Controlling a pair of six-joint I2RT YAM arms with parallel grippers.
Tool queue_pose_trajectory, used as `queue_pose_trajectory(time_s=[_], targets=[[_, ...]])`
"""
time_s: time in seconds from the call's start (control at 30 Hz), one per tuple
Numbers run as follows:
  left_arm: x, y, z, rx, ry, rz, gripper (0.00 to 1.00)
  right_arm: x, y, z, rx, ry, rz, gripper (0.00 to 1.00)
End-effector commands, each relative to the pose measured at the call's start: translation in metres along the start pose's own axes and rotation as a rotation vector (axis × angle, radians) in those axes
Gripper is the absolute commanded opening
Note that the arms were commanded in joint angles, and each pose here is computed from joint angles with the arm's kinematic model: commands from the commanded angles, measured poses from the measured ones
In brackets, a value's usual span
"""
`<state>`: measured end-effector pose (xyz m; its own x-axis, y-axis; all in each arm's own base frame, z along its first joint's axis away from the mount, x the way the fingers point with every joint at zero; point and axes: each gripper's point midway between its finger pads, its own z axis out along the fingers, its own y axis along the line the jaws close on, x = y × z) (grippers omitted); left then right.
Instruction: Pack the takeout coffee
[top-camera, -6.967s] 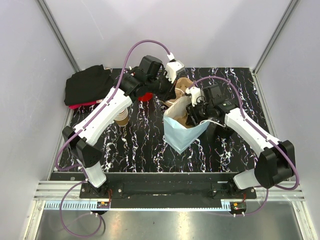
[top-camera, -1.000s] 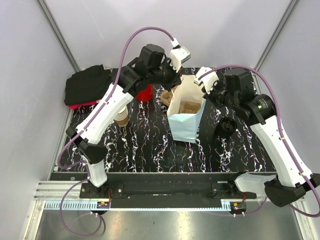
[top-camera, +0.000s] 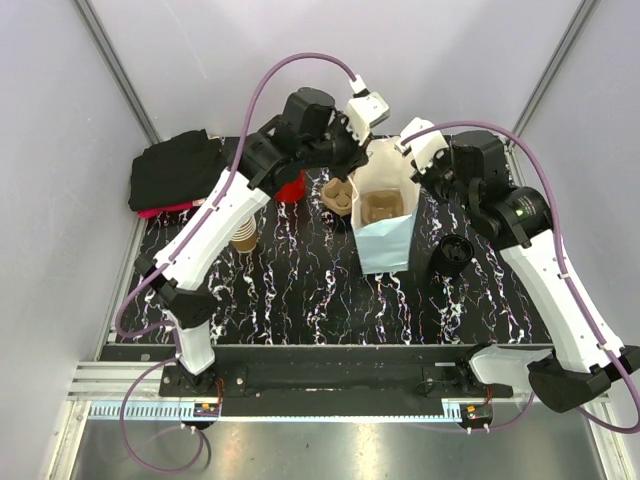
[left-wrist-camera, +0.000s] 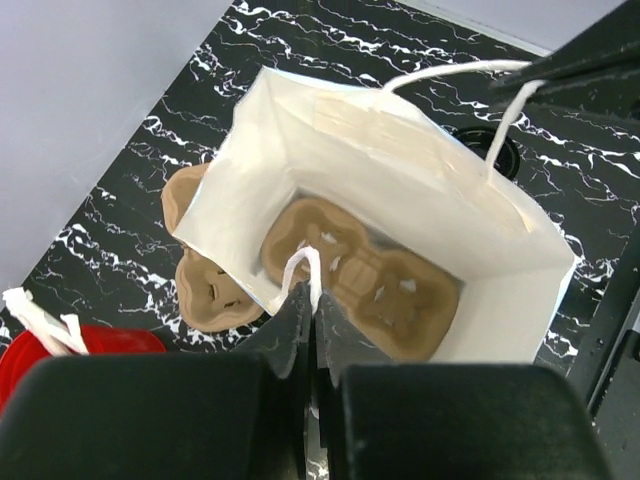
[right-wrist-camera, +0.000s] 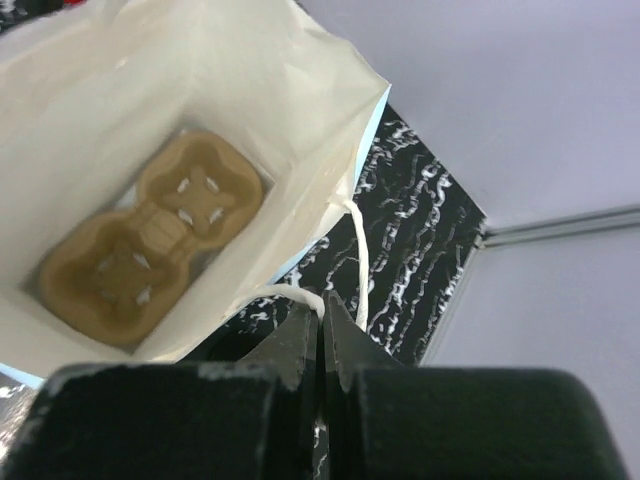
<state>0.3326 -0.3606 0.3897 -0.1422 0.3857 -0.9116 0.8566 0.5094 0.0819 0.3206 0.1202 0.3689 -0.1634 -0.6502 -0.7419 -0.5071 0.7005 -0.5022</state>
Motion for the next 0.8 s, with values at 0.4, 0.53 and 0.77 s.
queue_pose_trajectory(time_s=[0.4,0.53,0.77], targets=[[-0.021,0.032,0.049,-0.129,-0.103,0.053,0.09,0.029,-0.045,0.046,0.264,0.045,-0.013,0.00],[-0.026,0.034,0.052,-0.142,-0.126,0.051,0.07,0.032,-0.059,0.048,0.299,0.037,0.025,0.00],[-0.031,0.044,0.060,-0.188,-0.154,0.039,0.06,0.040,-0.057,0.051,0.297,0.044,0.035,0.00]])
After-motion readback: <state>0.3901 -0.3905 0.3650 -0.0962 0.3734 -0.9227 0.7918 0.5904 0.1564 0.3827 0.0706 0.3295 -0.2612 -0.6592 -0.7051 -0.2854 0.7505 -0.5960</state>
